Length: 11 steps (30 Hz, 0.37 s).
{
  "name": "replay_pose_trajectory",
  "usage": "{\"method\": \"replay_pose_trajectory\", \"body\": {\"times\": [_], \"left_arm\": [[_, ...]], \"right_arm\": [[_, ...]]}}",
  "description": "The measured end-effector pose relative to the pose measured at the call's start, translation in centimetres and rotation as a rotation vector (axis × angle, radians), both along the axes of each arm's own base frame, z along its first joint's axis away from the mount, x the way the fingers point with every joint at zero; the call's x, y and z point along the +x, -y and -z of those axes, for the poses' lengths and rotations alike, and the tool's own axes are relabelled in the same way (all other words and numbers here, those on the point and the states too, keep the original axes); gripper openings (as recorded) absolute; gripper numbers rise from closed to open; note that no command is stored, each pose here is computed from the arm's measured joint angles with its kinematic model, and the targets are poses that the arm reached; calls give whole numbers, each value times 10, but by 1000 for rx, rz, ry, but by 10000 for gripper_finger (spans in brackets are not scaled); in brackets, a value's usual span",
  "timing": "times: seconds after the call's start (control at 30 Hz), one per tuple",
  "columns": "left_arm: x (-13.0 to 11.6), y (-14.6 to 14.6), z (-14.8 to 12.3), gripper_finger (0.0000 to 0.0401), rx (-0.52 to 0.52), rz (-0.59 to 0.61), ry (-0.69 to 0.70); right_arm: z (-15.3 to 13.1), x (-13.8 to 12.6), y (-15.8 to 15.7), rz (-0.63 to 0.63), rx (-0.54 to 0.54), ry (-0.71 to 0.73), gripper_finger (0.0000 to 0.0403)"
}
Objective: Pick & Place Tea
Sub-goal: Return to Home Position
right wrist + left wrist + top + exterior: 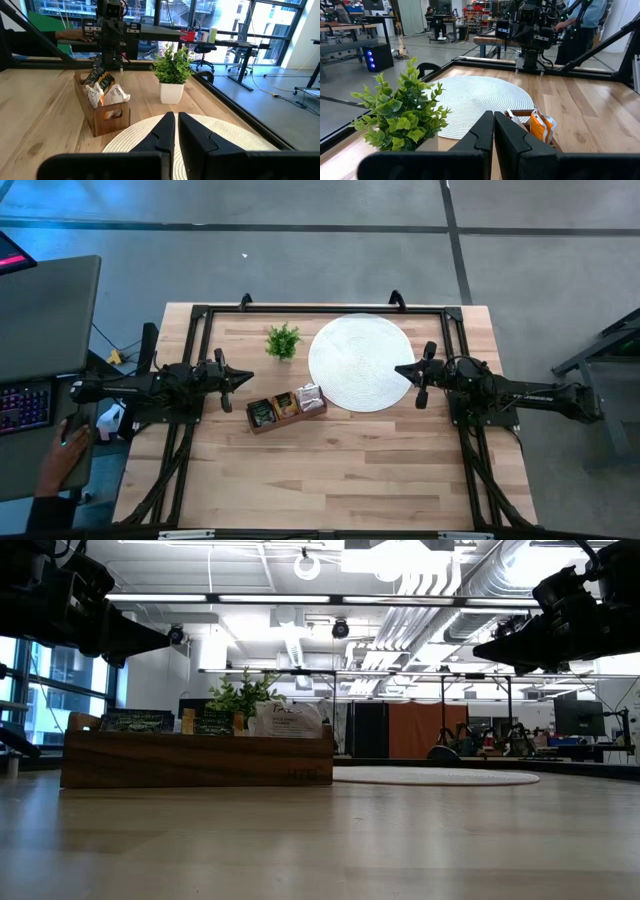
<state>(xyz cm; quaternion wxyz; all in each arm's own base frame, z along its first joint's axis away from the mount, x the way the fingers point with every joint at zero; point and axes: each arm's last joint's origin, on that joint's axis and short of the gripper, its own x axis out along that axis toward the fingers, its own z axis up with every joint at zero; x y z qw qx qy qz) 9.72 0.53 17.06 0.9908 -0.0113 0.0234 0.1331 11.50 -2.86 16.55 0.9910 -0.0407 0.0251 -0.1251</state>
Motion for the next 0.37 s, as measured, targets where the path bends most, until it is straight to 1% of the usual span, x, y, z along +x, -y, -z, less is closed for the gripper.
{"method": "replay_pose_trajectory", "body": {"times": [0.37], "left_arm": [[0,0,0,10,0,0,0]], "right_arm": [[0,0,0,0,0,0,19]]}}
